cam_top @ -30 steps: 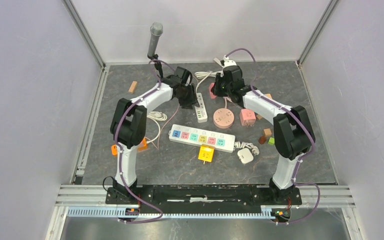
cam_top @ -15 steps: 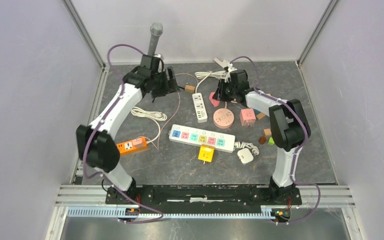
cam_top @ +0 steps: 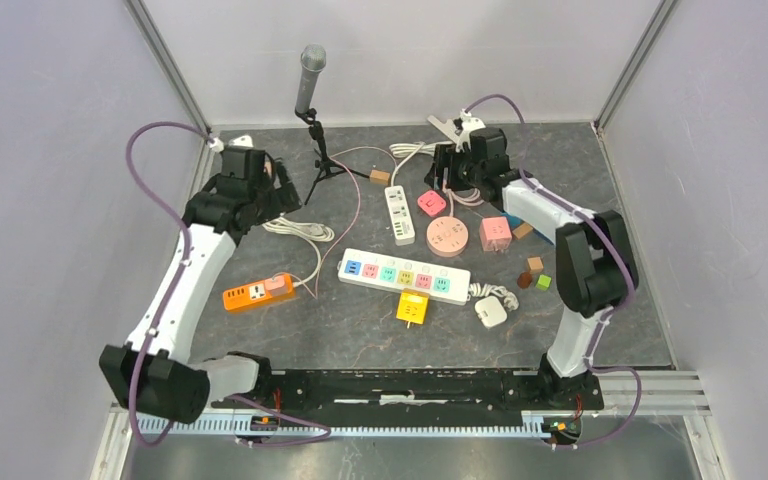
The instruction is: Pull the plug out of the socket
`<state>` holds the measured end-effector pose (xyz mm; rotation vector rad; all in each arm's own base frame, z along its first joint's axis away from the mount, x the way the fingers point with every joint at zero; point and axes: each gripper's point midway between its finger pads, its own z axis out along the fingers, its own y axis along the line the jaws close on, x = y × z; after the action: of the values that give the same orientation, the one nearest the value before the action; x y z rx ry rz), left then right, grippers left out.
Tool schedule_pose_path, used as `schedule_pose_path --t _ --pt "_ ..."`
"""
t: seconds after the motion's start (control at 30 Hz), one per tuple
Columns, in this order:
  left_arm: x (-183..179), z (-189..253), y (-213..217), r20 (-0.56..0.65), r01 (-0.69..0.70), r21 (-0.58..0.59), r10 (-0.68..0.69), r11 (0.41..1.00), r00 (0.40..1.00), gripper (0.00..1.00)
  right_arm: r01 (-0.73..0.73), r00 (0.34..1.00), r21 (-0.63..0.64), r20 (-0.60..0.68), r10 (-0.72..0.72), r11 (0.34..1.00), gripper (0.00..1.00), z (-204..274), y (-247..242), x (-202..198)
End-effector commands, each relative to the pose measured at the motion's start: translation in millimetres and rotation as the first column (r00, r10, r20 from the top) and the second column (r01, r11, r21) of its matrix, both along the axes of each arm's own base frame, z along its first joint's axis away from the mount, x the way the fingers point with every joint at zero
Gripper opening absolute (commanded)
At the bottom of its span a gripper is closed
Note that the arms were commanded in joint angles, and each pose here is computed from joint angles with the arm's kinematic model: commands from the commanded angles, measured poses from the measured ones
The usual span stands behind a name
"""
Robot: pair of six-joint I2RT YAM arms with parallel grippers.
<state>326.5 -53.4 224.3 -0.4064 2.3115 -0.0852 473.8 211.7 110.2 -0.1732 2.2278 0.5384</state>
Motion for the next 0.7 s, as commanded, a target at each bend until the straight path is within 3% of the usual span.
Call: schedule_pose_path --t 0.0,0.13,0.27,0.5,0.67 --pt "-15.3 7.6 29.0 0.037 -0.108 0.037 0.107 0.993 0.994 0.97 -0.156 0.950 0.065 0.282 0.132 0.986 0.75 91.6 37.7 -17.4" --pt "-28.7 -14.7 45.5 -0.010 -0.201 0.029 0.202 0.979 0.979 0.98 -0.269 0.892 0.014 0.381 0.243 0.963 0.82 112.3 87.9 -65.2" --pt "-38.9 -48.7 63.2 -0.091 -0.304 -0.018 0.301 0.953 0.949 1.00 -0.435 0.788 -0.016 0.478 0.389 0.900 0.87 129.0 148.9 -124.5" --pt "-57.6 -91.8 85.6 -0.234 -0.426 -0.065 0.401 0.902 0.885 1.00 -0.763 0.503 -0.086 0.543 0.672 0.641 0.91 118.6 237.3 -223.0" --pt "-58.2 -106.2 108.0 -0.274 -0.505 -0.075 0.469 0.860 0.840 1.00 -0.869 0.340 -0.140 0.527 0.779 0.474 0.94 87.5 283.4 -251.7"
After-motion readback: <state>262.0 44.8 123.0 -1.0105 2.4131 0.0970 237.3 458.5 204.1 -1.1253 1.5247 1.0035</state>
